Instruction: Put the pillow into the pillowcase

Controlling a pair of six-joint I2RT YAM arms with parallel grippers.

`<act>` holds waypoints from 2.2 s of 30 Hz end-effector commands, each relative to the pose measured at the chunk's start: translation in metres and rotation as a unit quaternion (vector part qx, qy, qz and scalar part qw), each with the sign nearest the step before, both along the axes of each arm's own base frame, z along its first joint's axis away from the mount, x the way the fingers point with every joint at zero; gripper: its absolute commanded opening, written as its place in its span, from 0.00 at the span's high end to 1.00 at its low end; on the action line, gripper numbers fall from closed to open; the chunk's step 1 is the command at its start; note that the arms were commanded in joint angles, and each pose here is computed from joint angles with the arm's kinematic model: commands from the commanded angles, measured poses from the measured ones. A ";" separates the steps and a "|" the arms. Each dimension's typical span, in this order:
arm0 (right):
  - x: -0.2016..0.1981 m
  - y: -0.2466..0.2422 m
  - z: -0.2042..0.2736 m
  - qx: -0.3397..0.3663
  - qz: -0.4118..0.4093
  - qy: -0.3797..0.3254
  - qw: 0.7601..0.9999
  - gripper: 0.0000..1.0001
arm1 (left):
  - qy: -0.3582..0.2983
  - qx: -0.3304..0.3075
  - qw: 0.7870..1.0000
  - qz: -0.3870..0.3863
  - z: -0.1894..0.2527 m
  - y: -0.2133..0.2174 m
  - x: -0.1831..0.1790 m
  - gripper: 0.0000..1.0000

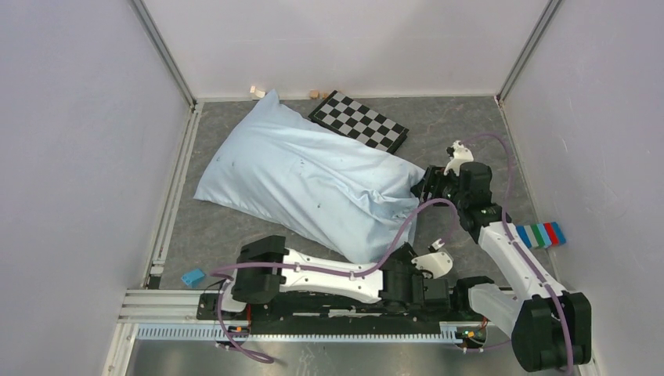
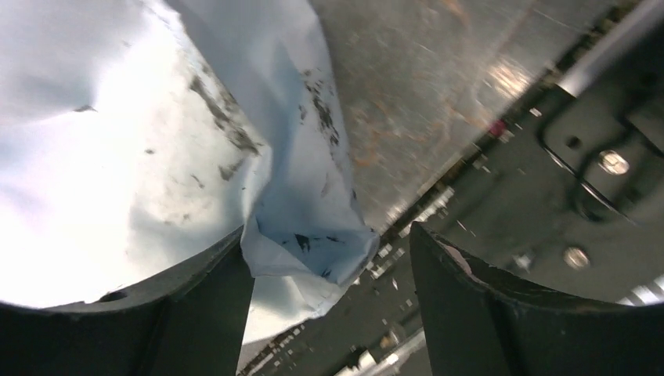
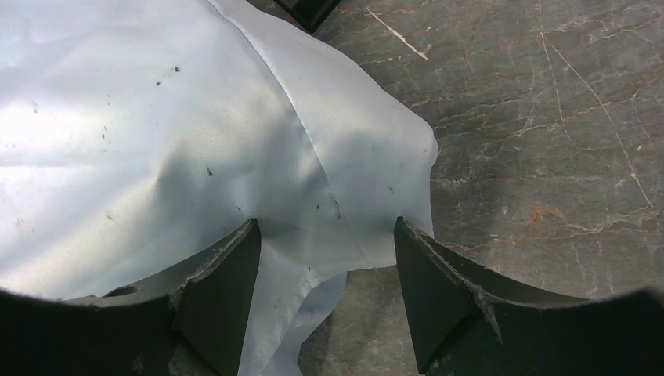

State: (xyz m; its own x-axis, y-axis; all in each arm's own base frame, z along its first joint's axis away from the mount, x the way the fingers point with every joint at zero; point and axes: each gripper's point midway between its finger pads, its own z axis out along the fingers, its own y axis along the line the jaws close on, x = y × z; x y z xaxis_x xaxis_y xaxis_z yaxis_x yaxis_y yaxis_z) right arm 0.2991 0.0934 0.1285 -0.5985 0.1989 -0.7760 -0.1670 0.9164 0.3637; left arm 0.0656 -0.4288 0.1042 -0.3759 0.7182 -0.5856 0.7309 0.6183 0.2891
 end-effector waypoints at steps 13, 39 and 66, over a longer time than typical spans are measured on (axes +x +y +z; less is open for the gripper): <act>0.054 -0.028 0.029 -0.077 -0.055 -0.022 0.995 1.00 | -0.028 -0.007 0.998 0.057 0.007 0.052 0.019 0.98; 0.188 -0.102 0.051 -0.156 -0.164 0.021 0.974 1.00 | 0.191 -0.189 0.953 -0.143 0.048 -0.068 -0.032 0.98; 0.054 0.114 0.124 -0.066 0.083 -0.100 0.989 0.02 | 0.001 -0.332 0.803 0.495 0.151 0.278 0.308 0.35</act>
State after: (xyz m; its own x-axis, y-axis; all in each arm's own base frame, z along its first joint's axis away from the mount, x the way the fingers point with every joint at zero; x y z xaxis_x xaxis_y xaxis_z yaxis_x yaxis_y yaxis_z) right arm 0.3662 0.1837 0.2880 -0.4026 -0.0100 -0.9153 -0.3334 0.9329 0.1365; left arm 0.3649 -0.1745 0.3260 -0.4918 -0.3342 -0.8040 -0.0468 0.9322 -0.3588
